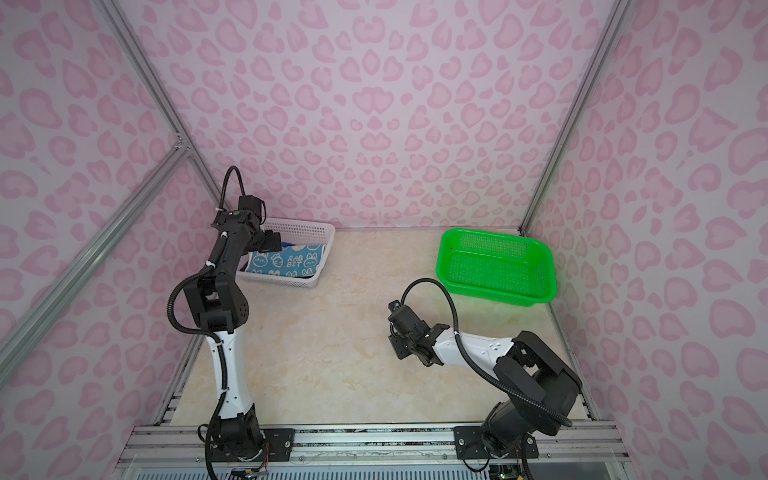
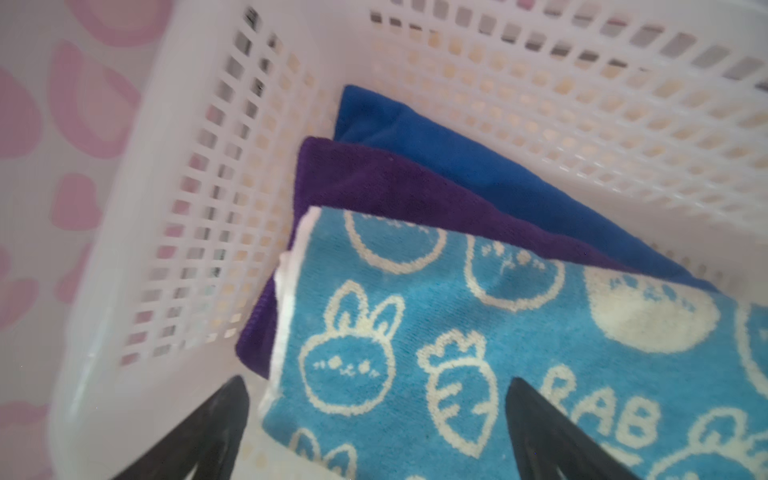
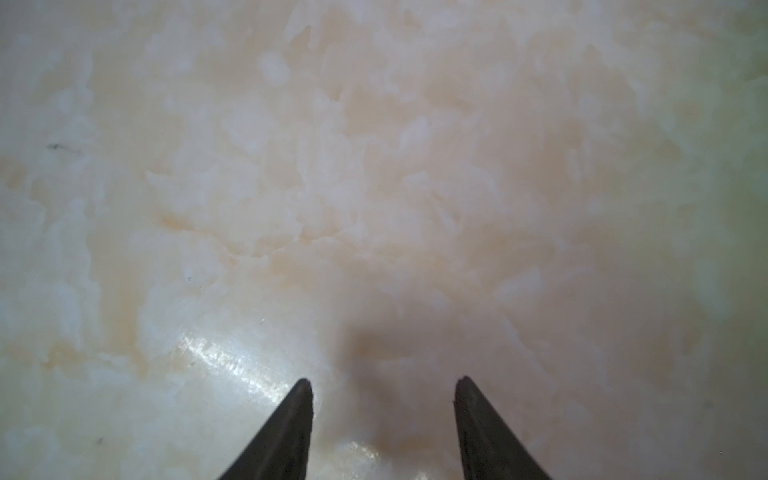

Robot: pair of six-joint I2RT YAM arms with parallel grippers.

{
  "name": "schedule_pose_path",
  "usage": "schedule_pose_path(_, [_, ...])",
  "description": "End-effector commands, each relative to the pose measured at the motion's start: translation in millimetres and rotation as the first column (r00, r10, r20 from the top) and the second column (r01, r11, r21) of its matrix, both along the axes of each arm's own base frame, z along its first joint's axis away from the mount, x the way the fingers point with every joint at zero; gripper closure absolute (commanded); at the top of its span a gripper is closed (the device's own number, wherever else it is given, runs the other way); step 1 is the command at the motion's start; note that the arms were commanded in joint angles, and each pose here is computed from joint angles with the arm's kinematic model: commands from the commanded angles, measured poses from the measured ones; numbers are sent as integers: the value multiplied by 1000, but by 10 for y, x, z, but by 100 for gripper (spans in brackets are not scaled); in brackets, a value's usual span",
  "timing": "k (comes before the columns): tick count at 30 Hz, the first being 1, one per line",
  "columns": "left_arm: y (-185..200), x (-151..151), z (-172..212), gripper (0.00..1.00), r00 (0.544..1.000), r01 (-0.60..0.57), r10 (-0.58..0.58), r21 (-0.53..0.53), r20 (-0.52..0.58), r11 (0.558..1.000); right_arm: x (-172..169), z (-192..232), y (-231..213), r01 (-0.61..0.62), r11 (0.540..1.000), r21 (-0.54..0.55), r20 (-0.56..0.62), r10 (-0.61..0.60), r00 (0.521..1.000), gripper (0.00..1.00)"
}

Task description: Fold and stack the towels

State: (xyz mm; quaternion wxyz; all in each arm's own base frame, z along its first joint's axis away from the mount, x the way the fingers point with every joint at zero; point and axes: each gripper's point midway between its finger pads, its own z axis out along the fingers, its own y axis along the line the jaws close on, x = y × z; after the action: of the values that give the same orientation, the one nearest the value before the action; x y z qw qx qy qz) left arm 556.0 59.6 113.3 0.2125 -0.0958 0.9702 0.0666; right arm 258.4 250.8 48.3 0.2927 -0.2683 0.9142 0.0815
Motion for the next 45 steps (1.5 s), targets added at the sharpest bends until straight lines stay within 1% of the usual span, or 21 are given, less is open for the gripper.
schedule_pose_path(1, [-214,-62,945,2,970,30,-7,-90,244,996,47,67,-125,1,998,-69,40,2,999,44])
schedule_pose_path(5, [-381,-282,1138,2,944,67,-34,-91,327,994,89,168,-263,23,997,-79,70,-17,997,43])
schedule_pose_path(9, [-430,-501,1209,2,930,62,-27,-86,365,994,125,228,-431,53,996,-71,96,-47,994,43])
schedule_pose_path(12, [-430,-595,1258,2,921,56,-18,-85,390,995,133,267,-543,70,995,-70,109,-62,992,43])
schedule_pose_path(18, [-446,-643,1313,2,918,57,-18,-87,396,995,120,329,-717,105,993,-54,134,-97,986,43])
schedule_pose_path(23, [-476,-720,1316,2,919,56,-19,-83,394,995,135,434,-870,159,987,-3,147,-157,977,43])
schedule_pose_path(26, [-554,-886,1283,2,916,74,-37,-75,400,994,176,588,-1019,206,979,10,181,-204,962,43])
schedule_pose_path(28, [-654,-1074,1161,2,909,100,-66,-63,412,993,211,716,-1143,231,973,13,217,-228,949,42])
schedule_pose_path(32, [-802,-1485,1033,2,876,133,-104,-29,471,991,343,950,-1484,309,950,47,309,-308,900,39])
schedule_pose_path(34, [-839,-1710,981,2,850,133,-102,-24,517,991,438,1064,-1642,332,939,93,349,-343,872,37])
schedule_pose_path(36, [-860,-1891,893,2,818,132,-100,-16,566,991,537,1104,-1799,360,927,109,392,-373,841,35])
schedule_pose_path(38, [-859,-2037,869,2,766,122,-99,8,635,993,655,1075,-1948,375,920,114,426,-386,818,32])
schedule_pose_path(40, [-790,-2137,842,2,717,86,-73,16,693,996,750,992,-2019,370,922,113,434,-380,817,28])
schedule_pose_path(41, [-732,-2177,802,2,702,59,-60,27,710,998,803,926,-2053,371,922,110,437,-380,815,26])
schedule_pose_path(42, [-677,-2210,763,2,695,33,-54,43,717,999,854,879,-2072,373,921,112,438,-383,814,24])
schedule_pose_path(44, [-585,-2227,676,2,697,-9,-52,81,715,997,979,766,-2131,388,913,124,444,-401,801,18])
schedule_pose_path(45, [-563,-2220,628,2,704,-17,-59,101,707,995,1028,721,-2134,387,913,129,447,-402,800,11])
